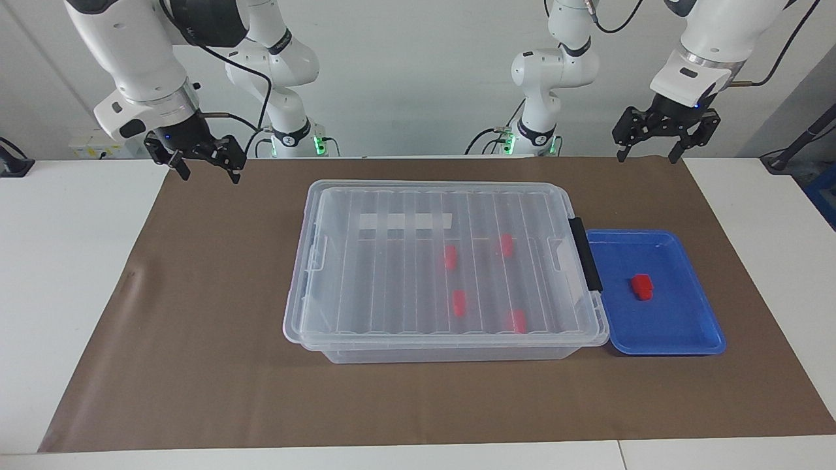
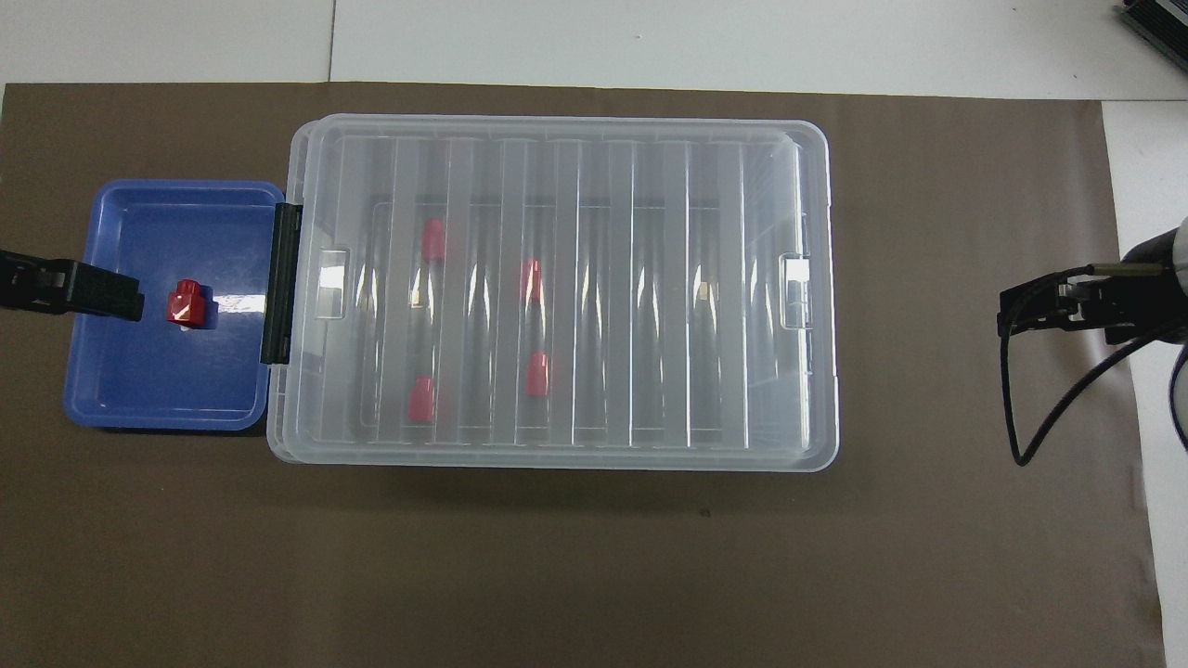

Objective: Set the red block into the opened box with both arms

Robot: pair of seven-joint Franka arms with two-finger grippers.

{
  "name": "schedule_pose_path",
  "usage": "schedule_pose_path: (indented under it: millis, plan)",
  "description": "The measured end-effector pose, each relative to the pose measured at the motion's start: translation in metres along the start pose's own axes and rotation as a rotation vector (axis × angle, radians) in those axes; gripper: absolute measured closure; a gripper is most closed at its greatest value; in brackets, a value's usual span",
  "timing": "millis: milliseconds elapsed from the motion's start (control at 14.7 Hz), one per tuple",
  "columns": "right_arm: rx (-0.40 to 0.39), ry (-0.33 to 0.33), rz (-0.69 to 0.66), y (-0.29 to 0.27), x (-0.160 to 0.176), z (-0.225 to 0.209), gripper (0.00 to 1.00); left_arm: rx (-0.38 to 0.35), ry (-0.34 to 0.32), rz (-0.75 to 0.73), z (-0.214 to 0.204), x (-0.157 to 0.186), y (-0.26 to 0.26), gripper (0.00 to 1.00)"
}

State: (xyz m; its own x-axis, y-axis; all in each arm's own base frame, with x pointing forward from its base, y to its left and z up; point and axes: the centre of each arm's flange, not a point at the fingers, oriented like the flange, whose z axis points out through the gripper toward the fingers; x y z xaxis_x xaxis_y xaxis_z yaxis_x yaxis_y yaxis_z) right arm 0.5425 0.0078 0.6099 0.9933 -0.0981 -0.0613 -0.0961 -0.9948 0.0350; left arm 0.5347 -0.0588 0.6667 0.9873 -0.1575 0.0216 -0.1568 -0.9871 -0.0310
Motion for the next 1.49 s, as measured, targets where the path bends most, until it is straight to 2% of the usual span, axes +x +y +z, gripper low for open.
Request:
schedule_pose_path:
  millis: [407, 611, 951, 1154, 1358, 1494]
  plan:
    - [0.001, 0.004, -0.001, 0.000, 0.000, 0.000, 0.00, 0.000, 0.001, -0.001, 0.000, 0.000, -0.001, 0.00]
    - [0.012, 0.057, -0.026, -0.014, 0.006, 0.002, 0.00, 0.000, 0.001, -0.006, 0.000, 0.000, -0.003, 0.00]
    - [0.054, 0.154, -0.125, -0.080, 0.021, 0.045, 0.00, 0.000, -0.003, -0.010, 0.001, 0.000, -0.005, 0.00]
    - [0.097, 0.162, -0.138, -0.103, 0.034, 0.072, 0.00, -0.001, -0.030, -0.010, 0.007, -0.004, -0.005, 0.00]
    - [0.102, 0.171, -0.150, -0.123, 0.042, 0.099, 0.00, -0.002, -0.057, -0.010, 0.010, -0.009, -0.004, 0.00]
    - [0.101, 0.174, -0.152, -0.129, 0.045, 0.115, 0.00, 0.000, -0.051, -0.025, 0.010, -0.010, -0.004, 0.00]
